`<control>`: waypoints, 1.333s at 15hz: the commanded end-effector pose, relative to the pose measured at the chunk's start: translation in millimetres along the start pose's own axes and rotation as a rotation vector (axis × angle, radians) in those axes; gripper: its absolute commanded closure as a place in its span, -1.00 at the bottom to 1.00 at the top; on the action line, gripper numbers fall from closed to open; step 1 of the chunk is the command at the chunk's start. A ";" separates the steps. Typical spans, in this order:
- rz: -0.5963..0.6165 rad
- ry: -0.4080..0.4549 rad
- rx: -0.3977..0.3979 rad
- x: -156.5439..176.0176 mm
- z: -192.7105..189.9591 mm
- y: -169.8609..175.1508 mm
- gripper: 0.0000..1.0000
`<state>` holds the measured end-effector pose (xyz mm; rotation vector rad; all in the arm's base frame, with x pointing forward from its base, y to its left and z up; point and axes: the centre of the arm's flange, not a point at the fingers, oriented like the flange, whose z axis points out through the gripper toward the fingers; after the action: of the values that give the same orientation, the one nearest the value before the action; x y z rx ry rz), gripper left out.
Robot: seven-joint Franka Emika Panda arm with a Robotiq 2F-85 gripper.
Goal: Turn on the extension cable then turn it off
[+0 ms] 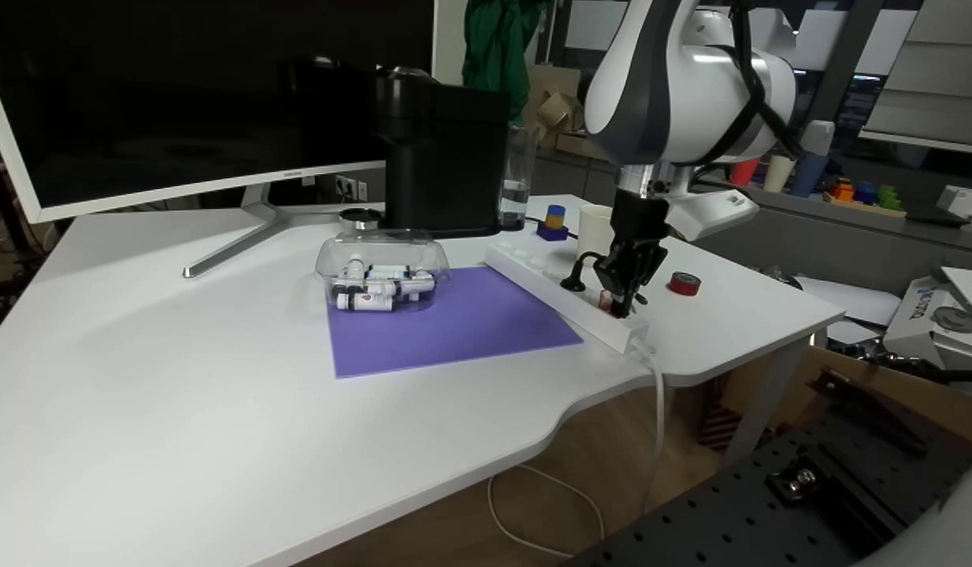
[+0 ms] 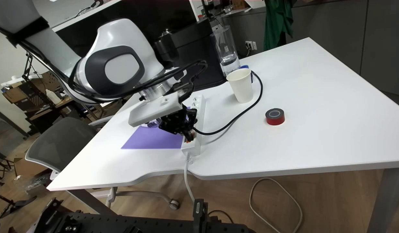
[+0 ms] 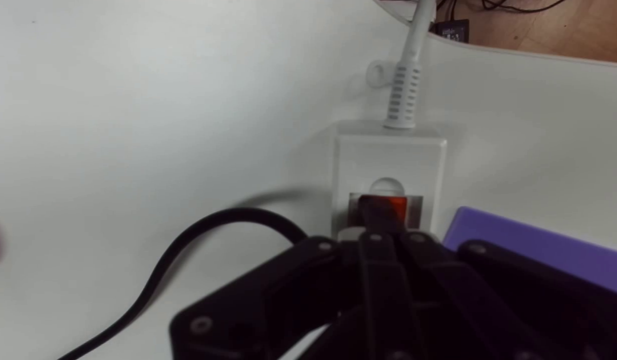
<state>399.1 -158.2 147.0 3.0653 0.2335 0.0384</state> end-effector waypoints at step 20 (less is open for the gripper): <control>0.214 -0.299 0.276 14.8 32.1 46.3 1.00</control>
<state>424.9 -196.8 141.7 3.2299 -0.0658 -0.3172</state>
